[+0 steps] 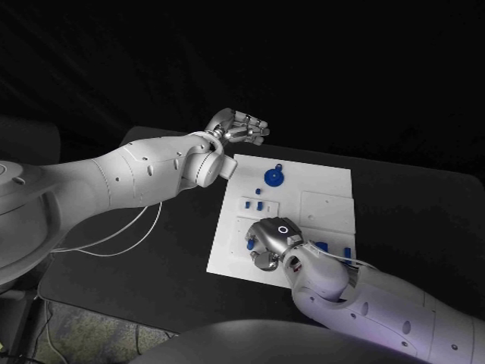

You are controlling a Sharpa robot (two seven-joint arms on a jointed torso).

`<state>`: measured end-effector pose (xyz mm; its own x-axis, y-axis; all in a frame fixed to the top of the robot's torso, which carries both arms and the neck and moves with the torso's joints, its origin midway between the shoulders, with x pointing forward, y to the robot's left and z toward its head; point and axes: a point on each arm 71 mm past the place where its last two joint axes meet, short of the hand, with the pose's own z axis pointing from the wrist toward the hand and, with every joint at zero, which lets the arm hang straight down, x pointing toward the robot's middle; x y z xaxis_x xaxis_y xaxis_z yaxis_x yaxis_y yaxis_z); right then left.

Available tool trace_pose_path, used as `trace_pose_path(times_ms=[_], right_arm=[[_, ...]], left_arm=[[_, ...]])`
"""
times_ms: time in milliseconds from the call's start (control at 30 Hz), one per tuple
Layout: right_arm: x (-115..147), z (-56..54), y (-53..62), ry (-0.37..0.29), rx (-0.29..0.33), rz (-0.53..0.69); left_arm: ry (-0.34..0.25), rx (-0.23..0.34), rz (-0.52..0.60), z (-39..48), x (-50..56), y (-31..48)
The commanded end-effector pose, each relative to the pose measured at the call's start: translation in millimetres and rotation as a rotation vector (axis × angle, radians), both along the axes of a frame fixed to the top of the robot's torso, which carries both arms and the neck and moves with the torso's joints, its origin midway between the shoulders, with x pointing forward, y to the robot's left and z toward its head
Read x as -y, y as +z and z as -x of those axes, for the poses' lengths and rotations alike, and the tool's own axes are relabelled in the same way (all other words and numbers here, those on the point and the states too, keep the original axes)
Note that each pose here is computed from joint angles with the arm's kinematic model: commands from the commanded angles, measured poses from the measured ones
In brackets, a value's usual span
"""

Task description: Assemble the parts on the task board

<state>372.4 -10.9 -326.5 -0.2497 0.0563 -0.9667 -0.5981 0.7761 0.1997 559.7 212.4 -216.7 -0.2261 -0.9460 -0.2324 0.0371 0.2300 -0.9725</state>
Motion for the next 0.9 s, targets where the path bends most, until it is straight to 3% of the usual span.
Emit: trace_pose_path(times_ms=[33,367,567,733,900], right_arm=[[1,0.3,3.6,-0.01,0.016,-0.051],[10,4.2,15.4,-0.033,0.031,-0.168],[23,0.3,31.0,-0.063,0.015,-0.259],[47,-12.9,45.5,-0.074,-0.045,-0.31],[84,-32.7,56.4,-0.142,-0.189,-0.344]], left_arm=[[-0.017,0.004,0.005,0.3,2.3,1.1],[-0.014,0.004,0.004,0.4,0.4,1.0],[-0.01,0.004,0.002,0.5,-2.4,1.1],[-0.008,0.002,0.001,0.5,-5.7,0.9],[-0.005,0.001,-0.001,0.8,-10.8,0.8]])
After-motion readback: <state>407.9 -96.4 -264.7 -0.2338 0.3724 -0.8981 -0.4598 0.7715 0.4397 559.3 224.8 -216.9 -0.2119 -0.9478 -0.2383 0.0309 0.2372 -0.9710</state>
